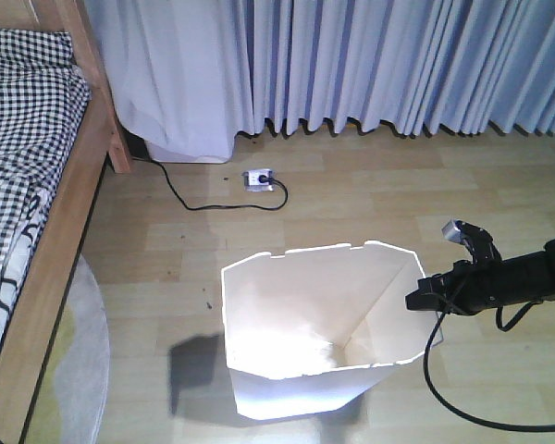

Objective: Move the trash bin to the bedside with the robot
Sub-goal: 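Carry the bin with the right gripper toward the bed's headboard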

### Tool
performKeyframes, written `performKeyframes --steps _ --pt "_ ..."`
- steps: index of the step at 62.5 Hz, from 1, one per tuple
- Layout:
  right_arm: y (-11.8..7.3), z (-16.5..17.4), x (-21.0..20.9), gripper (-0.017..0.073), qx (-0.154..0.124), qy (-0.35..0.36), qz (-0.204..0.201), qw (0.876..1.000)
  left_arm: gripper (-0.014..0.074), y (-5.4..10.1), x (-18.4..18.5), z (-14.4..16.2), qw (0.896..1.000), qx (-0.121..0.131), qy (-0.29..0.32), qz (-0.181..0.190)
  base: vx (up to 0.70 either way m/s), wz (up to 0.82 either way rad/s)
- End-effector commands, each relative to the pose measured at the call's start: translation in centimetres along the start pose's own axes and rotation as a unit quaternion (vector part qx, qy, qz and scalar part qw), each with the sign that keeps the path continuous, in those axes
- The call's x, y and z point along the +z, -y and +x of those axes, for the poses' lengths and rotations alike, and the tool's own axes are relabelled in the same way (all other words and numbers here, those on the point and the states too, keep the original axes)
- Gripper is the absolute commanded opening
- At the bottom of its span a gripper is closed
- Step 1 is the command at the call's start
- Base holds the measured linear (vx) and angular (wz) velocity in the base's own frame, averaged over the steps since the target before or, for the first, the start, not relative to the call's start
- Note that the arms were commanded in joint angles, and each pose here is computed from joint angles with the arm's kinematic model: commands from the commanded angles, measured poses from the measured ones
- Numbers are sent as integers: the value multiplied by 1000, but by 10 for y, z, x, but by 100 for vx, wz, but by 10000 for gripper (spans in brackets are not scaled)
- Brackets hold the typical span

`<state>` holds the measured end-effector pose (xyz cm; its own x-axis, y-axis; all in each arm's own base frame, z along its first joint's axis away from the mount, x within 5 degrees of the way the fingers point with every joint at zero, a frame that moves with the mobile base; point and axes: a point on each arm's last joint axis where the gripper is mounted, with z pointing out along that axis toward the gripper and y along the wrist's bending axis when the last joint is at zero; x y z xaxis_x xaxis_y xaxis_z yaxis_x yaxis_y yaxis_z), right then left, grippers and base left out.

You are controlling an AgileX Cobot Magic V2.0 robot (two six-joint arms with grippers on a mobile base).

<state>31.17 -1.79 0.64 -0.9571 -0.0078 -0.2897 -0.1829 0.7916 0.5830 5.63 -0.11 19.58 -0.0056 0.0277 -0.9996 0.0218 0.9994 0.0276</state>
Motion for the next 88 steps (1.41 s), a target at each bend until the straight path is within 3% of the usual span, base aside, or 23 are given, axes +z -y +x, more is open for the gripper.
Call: performKeyframes --steps 1,88 --pt "-32 -22 -20 -2 -7 58 -113 992 -6 0 0 -3 999 -12 35 2 22 8" --pt "-32 -22 -20 -2 -7 59 -113 992 -6 0 0 -3 999 -12 35 2 19 1"
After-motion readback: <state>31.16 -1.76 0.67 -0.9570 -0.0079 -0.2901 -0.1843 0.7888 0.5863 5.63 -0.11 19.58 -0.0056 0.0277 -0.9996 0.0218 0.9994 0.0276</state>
